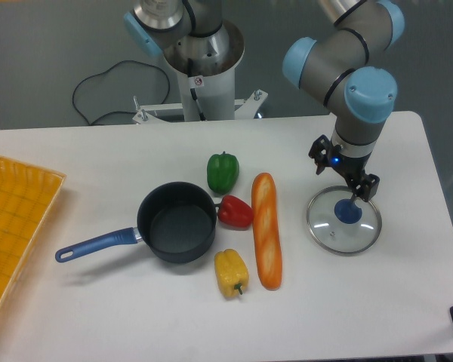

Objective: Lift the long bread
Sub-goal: 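Move the gripper from the glass lid toward the orange baguette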

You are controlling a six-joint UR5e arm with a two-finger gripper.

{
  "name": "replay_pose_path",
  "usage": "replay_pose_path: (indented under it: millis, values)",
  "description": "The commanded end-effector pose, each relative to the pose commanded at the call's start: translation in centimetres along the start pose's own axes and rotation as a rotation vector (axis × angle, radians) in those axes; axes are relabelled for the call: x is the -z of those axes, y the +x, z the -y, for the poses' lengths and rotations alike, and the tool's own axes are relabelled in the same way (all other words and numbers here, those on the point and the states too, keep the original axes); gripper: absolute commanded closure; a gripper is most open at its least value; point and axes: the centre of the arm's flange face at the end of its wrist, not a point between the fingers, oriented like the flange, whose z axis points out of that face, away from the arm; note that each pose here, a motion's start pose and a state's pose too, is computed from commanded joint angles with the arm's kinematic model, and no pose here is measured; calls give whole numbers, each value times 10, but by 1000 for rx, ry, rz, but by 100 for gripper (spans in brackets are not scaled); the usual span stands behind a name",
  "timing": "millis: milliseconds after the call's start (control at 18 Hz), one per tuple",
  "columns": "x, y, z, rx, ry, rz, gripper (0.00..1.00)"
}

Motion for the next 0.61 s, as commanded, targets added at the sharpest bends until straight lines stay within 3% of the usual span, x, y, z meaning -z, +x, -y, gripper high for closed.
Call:
replay_pose_path:
  millis: [278,611]
  values:
    - [-5,8,17,-18,1,-8,0]
    - [-20,17,25,93,0,-41,0]
